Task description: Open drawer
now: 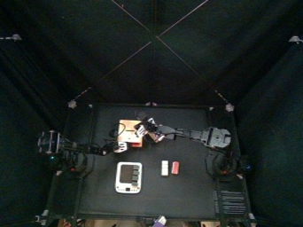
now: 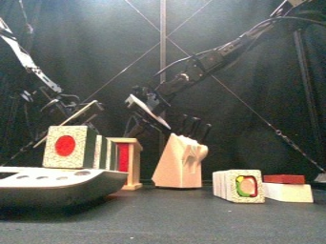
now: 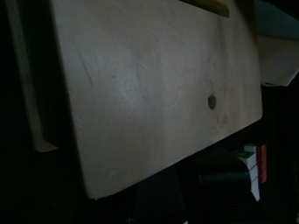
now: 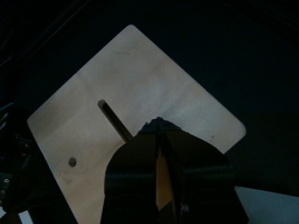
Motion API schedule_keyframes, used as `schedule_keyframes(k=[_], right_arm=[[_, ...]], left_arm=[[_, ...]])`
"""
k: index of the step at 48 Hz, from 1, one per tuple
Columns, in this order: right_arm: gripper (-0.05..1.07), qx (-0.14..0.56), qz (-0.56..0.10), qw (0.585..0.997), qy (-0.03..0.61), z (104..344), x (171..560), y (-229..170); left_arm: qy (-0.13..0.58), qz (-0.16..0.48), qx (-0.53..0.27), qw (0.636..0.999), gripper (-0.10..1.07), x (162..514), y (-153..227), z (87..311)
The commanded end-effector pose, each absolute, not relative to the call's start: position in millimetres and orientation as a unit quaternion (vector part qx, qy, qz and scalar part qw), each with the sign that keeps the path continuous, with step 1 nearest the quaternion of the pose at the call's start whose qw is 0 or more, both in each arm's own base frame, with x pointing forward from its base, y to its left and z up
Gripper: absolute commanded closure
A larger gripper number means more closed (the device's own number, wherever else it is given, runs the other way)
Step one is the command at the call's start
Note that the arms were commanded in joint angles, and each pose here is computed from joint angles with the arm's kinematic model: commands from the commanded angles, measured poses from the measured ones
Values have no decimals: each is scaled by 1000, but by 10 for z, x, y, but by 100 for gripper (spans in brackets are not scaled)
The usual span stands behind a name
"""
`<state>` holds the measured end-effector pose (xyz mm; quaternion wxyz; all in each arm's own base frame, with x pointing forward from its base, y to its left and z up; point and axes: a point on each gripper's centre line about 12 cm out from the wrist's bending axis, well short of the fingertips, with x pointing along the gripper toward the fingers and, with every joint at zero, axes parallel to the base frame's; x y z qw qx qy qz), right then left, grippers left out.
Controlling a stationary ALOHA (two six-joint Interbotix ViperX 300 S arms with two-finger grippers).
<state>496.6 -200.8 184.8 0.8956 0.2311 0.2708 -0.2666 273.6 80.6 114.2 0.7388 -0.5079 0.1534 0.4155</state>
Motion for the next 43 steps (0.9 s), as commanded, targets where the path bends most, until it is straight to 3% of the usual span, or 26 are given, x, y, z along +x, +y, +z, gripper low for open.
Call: schedule_keyframes(k=[1, 43], right_arm=[[65, 231, -268, 897, 266, 1931, 4957, -2016], [65, 232, -270, 895, 270, 1918, 4948, -2016]], left_arm=[[143, 414, -513, 739, 54, 2788, 826, 1195], [182, 368, -532, 741, 54, 2822, 252, 1170]])
